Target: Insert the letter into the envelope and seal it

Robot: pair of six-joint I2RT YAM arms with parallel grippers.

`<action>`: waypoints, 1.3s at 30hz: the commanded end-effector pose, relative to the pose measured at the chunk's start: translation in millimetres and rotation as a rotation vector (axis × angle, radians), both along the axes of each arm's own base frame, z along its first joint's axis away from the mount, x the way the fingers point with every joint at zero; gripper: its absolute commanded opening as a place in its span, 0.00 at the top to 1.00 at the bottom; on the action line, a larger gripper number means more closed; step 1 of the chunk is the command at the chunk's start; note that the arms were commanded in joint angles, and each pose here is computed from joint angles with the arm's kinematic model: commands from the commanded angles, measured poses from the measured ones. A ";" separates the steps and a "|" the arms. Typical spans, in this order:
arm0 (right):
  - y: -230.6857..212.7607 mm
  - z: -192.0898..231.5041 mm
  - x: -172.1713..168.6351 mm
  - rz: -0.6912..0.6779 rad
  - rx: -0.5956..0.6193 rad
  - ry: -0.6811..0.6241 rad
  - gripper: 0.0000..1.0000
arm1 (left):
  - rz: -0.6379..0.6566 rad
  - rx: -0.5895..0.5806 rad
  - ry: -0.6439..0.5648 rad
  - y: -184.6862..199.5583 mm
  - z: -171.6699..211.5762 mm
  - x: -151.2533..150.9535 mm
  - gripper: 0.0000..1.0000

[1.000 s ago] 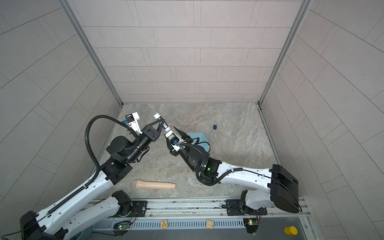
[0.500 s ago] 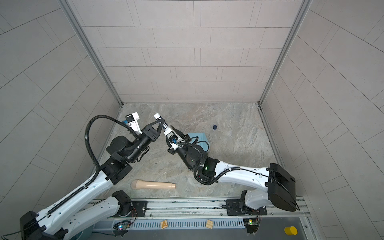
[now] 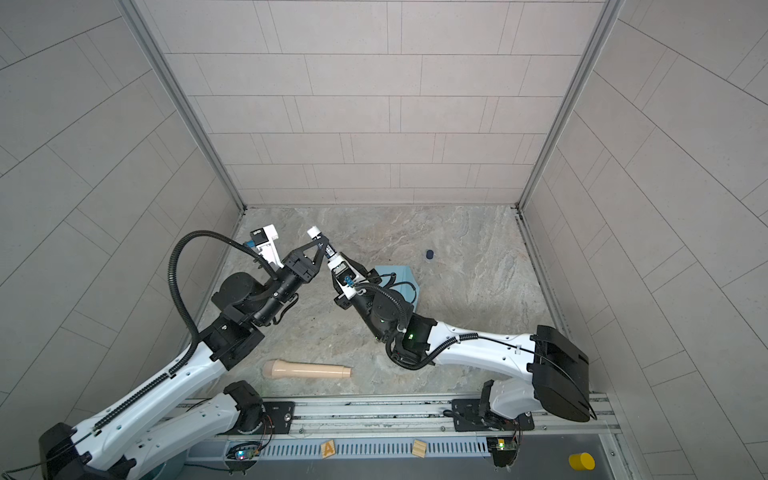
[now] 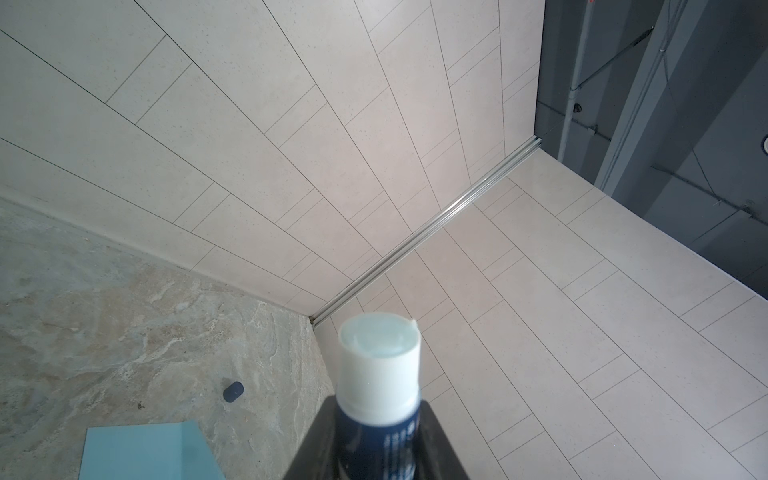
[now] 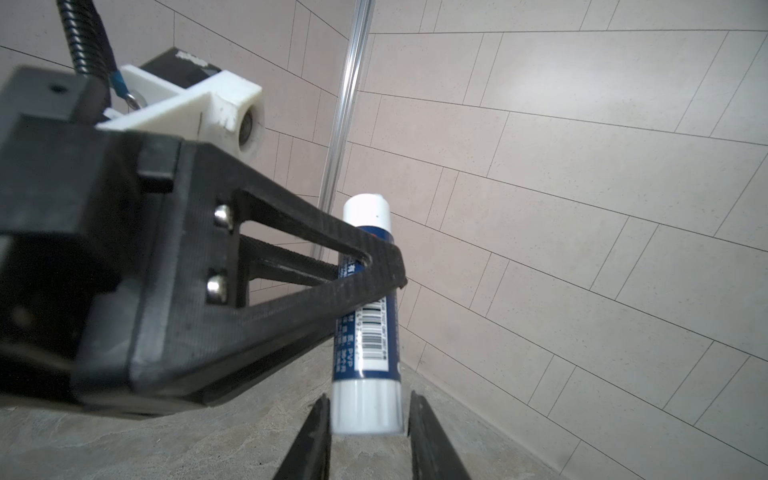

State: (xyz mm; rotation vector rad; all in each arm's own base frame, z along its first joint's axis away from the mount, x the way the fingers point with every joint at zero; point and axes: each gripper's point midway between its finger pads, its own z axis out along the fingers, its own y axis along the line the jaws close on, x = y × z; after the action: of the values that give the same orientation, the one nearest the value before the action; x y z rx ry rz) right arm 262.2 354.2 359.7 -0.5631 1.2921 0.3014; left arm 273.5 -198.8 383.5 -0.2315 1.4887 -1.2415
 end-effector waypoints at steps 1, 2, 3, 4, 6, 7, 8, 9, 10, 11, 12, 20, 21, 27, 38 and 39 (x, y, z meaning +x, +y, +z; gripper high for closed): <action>0.1 13.8 0.6 -0.009 0.047 -0.003 0.70 | -0.004 -0.034 -0.053 4.6 15.9 -6.0 1.00; 0.3 14.1 0.6 -0.007 0.052 -0.001 0.70 | -0.004 -0.034 -0.053 4.3 15.8 -6.0 1.00; 0.2 15.2 0.5 -0.006 0.057 -0.001 0.70 | -0.004 -0.033 -0.050 4.4 14.8 -5.9 1.00; 0.7 14.4 0.7 -0.005 0.055 0.002 0.70 | -0.006 -0.033 -0.050 4.1 15.0 -6.0 1.00; 0.6 15.5 0.6 -0.005 0.059 0.001 0.70 | -0.007 -0.032 -0.049 3.7 14.2 -6.1 1.00; 0.6 15.9 0.6 -0.005 0.060 0.001 0.70 | -0.008 -0.033 -0.051 3.8 15.1 -6.4 1.00; 0.7 16.2 0.8 -0.006 0.062 0.000 0.69 | -0.007 -0.033 -0.051 3.9 14.7 -6.3 1.00; 0.1 17.0 0.6 -0.006 0.064 0.000 0.69 | -0.005 -0.032 -0.050 4.1 14.5 -5.8 1.00; 0.2 17.0 0.7 -0.006 0.065 0.000 0.69 | -0.006 -0.034 -0.051 4.2 15.1 -6.2 1.00; 0.0 17.7 0.8 -0.007 0.069 0.002 0.69 | -0.008 -0.034 -0.052 3.9 15.4 -6.5 1.00; -0.5 18.2 0.8 -0.008 0.071 0.002 0.69 | -0.006 -0.032 -0.050 4.1 13.9 -6.0 1.00; -0.3 19.2 1.2 -0.007 0.082 0.011 0.78 | -0.008 -0.031 -0.049 4.0 12.9 -6.4 1.00; -0.5 19.7 1.1 -0.006 0.088 0.013 0.81 | -0.010 -0.030 -0.048 3.5 12.3 -6.6 1.00; -3.5 25.7 -0.4 0.005 0.103 0.031 0.97 | -0.024 0.003 -0.056 -0.4 6.6 -7.3 1.00; -30.1 33.8 15.6 0.297 0.333 0.290 1.00 | -0.165 0.123 -0.295 -23.3 21.2 -33.2 1.00; -32.7 35.4 17.2 0.346 0.366 0.324 1.00 | -0.181 0.125 -0.315 -25.5 23.4 -36.2 1.00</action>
State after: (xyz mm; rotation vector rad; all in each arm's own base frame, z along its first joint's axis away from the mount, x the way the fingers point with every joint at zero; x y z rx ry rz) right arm 268.5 345.1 366.7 -0.5772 1.3992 0.6909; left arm 263.1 -208.8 392.8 -0.0240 1.4106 -1.2040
